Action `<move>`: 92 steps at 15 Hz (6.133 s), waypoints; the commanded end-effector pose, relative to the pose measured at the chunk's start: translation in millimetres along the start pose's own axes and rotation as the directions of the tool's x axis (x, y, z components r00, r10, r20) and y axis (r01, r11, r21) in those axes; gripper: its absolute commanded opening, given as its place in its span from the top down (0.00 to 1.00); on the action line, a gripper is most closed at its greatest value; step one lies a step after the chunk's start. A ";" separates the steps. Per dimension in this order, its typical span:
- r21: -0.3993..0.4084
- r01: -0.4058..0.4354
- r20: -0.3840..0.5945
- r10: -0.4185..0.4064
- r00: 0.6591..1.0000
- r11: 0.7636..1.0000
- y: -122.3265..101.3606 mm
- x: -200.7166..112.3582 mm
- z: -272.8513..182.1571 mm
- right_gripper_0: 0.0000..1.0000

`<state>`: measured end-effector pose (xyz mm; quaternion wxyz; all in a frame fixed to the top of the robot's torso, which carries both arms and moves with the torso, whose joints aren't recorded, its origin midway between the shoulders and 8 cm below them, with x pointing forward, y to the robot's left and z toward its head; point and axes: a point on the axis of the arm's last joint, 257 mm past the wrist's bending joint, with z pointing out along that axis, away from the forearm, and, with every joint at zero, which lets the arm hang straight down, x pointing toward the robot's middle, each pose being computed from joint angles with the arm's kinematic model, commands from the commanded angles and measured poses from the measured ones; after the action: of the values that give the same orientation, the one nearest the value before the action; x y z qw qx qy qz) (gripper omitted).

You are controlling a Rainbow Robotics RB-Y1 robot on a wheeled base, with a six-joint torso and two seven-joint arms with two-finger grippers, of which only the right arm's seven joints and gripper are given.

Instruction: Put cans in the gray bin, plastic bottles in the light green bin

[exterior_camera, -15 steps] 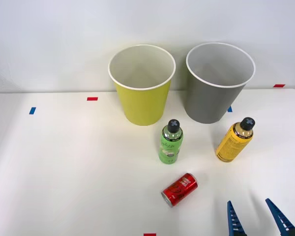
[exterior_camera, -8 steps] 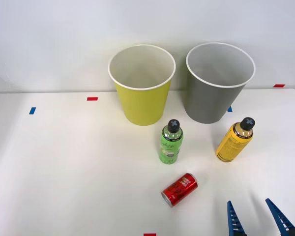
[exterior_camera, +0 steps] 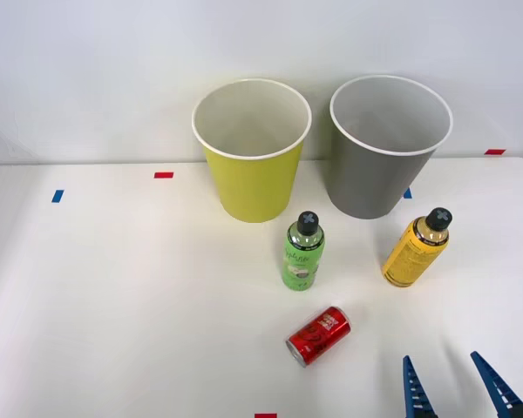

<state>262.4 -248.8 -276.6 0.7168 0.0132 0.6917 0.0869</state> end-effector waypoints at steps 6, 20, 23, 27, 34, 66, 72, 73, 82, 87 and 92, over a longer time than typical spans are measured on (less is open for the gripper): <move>0.000 0.000 0.000 0.000 1.000 1.000 0.0 0.0 0.0 0.00; 0.000 0.000 0.000 0.000 1.000 1.000 0.0 0.0 0.0 0.00; 0.023 -0.010 -0.036 0.011 0.999 1.000 -7.6 17.2 -4.3 0.00; 0.031 -0.048 0.096 0.045 0.994 0.998 -10.8 -15.6 -3.3 0.00; 0.104 0.136 0.129 -0.149 0.980 0.985 -28.1 -28.8 9.6 0.00; 0.051 0.073 0.107 -0.078 0.991 0.996 -9.6 -61.9 186.1 0.00; 0.052 0.096 0.084 -0.100 0.991 0.994 -12.3 -56.9 186.4 0.00; 0.052 0.102 0.082 -0.106 0.991 0.993 -12.2 -56.5 186.4 0.11; 0.057 0.114 0.079 -0.118 0.990 0.992 -13.1 -55.6 185.5 0.91; 0.066 0.116 0.101 -0.122 0.987 0.991 -14.3 -63.4 168.3 0.92; -0.034 0.077 0.141 -0.071 0.987 0.996 22.8 -101.2 155.5 0.95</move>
<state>412.6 -231.1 -173.2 0.7685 -0.0167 0.6366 0.0624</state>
